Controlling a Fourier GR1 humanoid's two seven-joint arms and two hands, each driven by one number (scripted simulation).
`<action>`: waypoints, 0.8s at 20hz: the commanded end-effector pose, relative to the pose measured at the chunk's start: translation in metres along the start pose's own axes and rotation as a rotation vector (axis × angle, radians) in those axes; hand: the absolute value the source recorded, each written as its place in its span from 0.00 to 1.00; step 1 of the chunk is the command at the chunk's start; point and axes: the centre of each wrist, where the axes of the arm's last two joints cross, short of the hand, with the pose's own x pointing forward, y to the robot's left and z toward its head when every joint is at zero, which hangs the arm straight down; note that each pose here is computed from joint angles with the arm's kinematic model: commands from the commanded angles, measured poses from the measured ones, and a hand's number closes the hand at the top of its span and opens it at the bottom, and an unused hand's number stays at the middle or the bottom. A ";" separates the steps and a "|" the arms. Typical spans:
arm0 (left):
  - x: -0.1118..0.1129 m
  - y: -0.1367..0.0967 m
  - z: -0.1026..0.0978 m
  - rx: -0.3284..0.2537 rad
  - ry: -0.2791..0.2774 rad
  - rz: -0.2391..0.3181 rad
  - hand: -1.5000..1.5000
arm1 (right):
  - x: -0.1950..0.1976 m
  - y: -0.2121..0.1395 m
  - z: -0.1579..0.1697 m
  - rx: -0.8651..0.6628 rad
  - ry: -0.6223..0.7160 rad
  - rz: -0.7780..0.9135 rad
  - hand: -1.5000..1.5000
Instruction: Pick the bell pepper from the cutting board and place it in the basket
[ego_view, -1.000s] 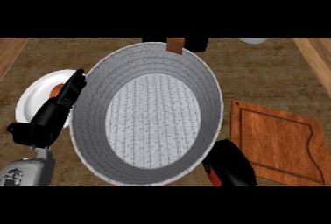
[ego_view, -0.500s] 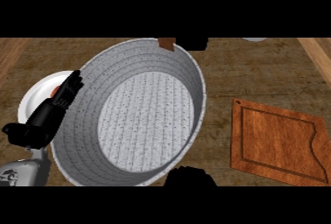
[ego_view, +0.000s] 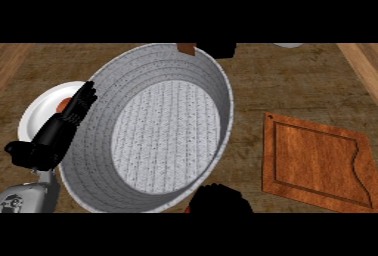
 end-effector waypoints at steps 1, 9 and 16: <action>0.001 -0.003 0.000 0.001 0.002 -0.004 0.50 | 0.057 -0.018 0.007 -0.091 0.049 -0.171 1.00; 0.003 -0.012 -0.006 -0.021 -0.008 0.003 0.50 | 0.062 -0.028 -0.011 -0.222 0.120 -0.127 1.00; 0.005 -0.012 -0.005 -0.053 -0.009 0.006 0.50 | 0.074 -0.051 -0.047 -0.404 0.213 -0.141 1.00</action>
